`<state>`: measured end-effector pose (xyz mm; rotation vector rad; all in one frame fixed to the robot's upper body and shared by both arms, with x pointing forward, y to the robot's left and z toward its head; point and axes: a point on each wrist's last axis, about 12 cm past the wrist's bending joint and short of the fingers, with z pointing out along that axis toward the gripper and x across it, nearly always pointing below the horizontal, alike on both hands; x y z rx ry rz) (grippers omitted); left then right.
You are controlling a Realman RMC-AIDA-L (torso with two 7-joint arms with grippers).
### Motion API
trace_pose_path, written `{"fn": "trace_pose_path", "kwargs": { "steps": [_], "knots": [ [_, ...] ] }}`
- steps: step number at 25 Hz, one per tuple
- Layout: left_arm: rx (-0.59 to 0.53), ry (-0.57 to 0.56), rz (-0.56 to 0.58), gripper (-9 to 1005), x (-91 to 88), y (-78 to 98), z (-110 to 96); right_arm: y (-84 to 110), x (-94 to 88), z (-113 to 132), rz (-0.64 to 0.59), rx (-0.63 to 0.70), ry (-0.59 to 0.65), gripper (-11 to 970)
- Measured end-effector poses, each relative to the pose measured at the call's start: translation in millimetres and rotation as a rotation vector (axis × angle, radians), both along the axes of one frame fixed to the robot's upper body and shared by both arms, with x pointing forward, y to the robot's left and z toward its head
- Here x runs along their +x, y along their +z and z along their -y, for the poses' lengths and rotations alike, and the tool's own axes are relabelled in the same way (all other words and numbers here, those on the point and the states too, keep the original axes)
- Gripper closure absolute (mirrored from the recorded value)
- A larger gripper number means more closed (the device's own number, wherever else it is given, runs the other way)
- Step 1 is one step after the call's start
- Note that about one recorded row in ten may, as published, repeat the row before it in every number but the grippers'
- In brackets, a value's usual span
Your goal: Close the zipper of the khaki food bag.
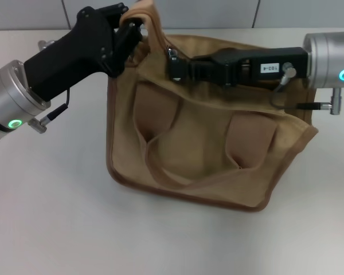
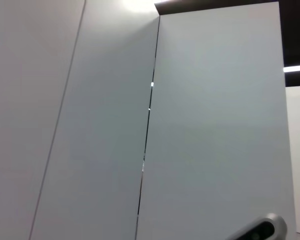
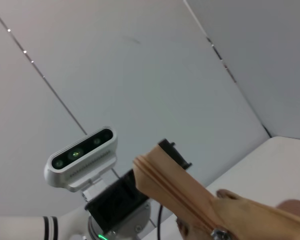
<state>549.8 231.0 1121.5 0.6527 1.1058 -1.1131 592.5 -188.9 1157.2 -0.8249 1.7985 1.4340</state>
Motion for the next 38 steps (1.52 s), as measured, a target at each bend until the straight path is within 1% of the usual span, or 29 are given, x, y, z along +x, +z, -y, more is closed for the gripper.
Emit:
{"fn": "trace_pose_path", "kwargs": {
  "steps": [2,6,10,12,13,14,16,18,19,20,21,23,26,28,31,33,38],
  "knots": [
    [-0.009,0.014,0.0,922,-0.1,0.1,-3,-1.3,-2.1,7,-0.011,-0.004,-0.022,953],
    [-0.027,0.054,-0.007,918,-0.3,-0.2,-10,-3.9,-11.2,33,-0.035,-0.023,-0.097,949],
    [-0.04,0.091,-0.014,915,-1.7,-1.5,-17,-5.6,-31.1,72,-0.063,-0.057,-0.208,946],
    [-0.041,0.104,-0.014,913,-2.6,-1.9,-21,-3.4,-41.5,89,-0.059,-0.066,-0.253,945],
    [-0.04,0.108,-0.014,912,-2.8,-2.0,-22,1.0,-50.3,105,-0.044,-0.045,-0.294,944],
    [-0.04,0.111,-0.015,911,-3.3,-2.3,-23,1.0,-50.3,105,-0.044,-0.045,-0.294,943],
    [-0.04,0.115,-0.017,910,-4.1,-3.0,-24,4.6,-57.2,116,-0.04,0.021,-0.316,942],
    [-0.04,0.115,-0.019,908,-4.4,-3.3,-25,4.3,-62.0,122,-0.037,0.099,-0.319,940],
    [-0.039,0.114,-0.02,907,-4.5,-3.4,-24,2.6,-66.0,125,-0.013,0.169,-0.309,939],
    [-0.038,0.113,-0.02,906,-4.5,-3.6,-24,2.6,-66.0,125,-0.013,0.169,-0.309,938],
    [-0.037,0.112,-0.021,906,-4.6,-3.8,-24,0.3,-69.2,126,0.008,0.209,-0.295,938],
    [-0.037,0.113,-0.024,904,-4.7,-4.2,-24,-4.0,-75.0,126,0.039,0.244,-0.26,936],
    [-0.041,0.117,-0.033,901,-6.1,-5.8,-25,-10.1,-86.6,126,0.121,0.268,-0.184,839],
    [-0.042,0.12,-0.036,900,-7.0,-6.7,-25,-14.9,-97.6,125,0.218,0.276,-0.121,775],
    [-0.046,0.125,-0.045,897,-9.3,-9.0,-26,-24.5,-112.0,125,0.326,0.258,-0.045,682],
    [-0.046,0.129,-0.049,895,-10.8,-10.3,-27,-32.5,-120.1,123,0.374,0.225,0.002,621],
    [-0.047,0.139,-0.051,891,-14.5,-13.3,-29,-56.8,-132.3,112,0.402,0.115,0.085,458]
  ]
}}
